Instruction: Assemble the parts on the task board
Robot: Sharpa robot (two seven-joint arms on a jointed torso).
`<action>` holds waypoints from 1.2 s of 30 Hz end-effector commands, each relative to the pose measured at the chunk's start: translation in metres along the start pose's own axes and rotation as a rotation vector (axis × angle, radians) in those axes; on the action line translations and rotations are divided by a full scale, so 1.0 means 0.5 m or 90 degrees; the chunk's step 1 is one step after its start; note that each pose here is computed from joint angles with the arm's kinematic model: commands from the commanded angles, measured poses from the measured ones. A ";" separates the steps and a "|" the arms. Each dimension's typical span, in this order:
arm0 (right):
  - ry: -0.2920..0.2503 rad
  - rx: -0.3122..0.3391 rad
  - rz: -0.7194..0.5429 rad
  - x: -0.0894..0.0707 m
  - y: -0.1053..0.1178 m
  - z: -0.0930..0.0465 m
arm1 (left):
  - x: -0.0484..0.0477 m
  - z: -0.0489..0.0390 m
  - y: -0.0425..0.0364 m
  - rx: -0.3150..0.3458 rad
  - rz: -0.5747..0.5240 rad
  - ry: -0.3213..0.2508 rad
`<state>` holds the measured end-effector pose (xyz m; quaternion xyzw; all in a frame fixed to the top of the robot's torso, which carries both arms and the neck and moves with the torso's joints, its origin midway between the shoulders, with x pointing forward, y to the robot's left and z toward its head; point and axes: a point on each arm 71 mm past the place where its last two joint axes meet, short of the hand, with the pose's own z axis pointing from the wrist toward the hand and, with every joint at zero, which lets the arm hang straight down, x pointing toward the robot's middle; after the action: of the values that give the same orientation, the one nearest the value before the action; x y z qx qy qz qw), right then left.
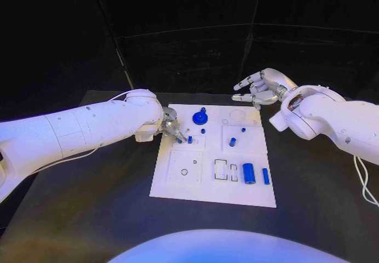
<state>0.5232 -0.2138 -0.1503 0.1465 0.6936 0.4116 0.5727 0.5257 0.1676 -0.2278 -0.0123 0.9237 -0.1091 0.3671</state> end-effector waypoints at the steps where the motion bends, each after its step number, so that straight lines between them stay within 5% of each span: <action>1: -0.001 -0.007 0.003 -0.001 0.004 0.000 | 0.002 0.001 -0.001 -0.004 0.008 0.008; 36: 0.000 -0.007 0.003 0.000 0.003 0.003 | -0.006 -0.016 0.013 0.013 -0.055 -0.041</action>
<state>0.5238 -0.2132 -0.1507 0.1470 0.6934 0.4121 0.5725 0.5219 0.1758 -0.2243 -0.0384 0.9148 -0.1231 0.3827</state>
